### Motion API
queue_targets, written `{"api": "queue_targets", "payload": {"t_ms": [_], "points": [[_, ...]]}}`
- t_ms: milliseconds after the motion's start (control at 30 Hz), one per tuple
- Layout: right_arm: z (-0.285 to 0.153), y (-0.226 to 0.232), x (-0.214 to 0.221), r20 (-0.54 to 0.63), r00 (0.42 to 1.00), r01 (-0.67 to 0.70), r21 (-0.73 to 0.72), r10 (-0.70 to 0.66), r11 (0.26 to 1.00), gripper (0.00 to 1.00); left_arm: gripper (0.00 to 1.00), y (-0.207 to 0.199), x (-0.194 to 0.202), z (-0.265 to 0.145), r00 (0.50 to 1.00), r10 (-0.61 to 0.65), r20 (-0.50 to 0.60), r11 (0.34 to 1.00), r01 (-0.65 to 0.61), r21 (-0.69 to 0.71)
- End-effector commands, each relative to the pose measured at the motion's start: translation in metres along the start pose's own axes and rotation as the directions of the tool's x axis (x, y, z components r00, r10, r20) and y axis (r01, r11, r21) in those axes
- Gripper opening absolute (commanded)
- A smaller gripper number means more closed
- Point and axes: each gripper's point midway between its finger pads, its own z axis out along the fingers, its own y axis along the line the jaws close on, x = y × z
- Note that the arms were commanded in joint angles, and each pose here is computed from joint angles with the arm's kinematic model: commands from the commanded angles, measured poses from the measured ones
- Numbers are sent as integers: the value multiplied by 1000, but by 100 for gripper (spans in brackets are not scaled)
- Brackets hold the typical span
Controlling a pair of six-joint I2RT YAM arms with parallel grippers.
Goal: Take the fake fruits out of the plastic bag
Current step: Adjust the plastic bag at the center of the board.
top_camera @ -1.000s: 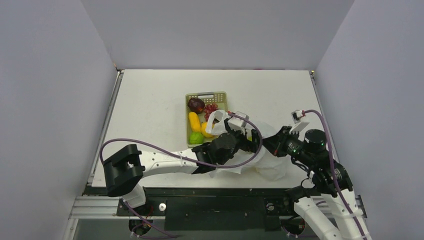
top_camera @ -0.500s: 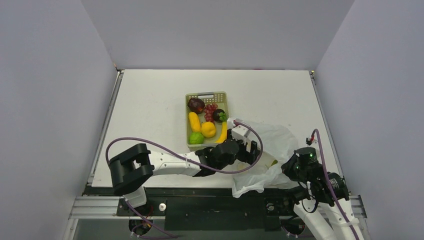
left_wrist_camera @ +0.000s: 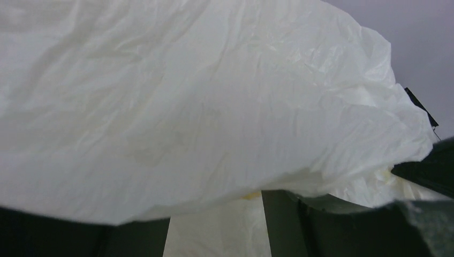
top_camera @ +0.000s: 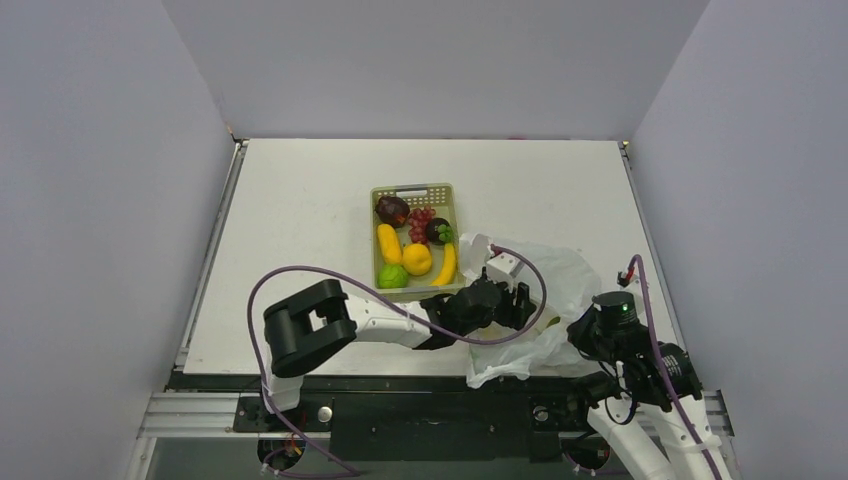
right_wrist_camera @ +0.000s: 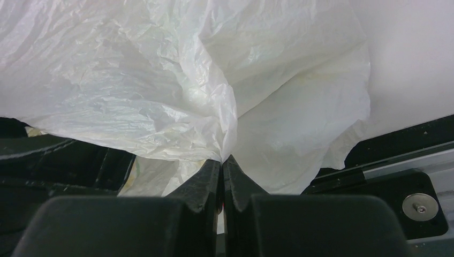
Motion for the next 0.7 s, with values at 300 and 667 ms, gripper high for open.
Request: {"api": "queue_targets", "payload": {"t_ms": [300, 667], "points": [[-15, 23, -24, 62, 998, 6, -85, 0, 996, 0, 92, 16, -54, 62, 955, 37, 295, 963, 45, -266], [-18, 32, -21, 39, 999, 43, -135, -39, 990, 0, 96, 7, -7, 126, 977, 43, 210, 992, -18, -123]]}}
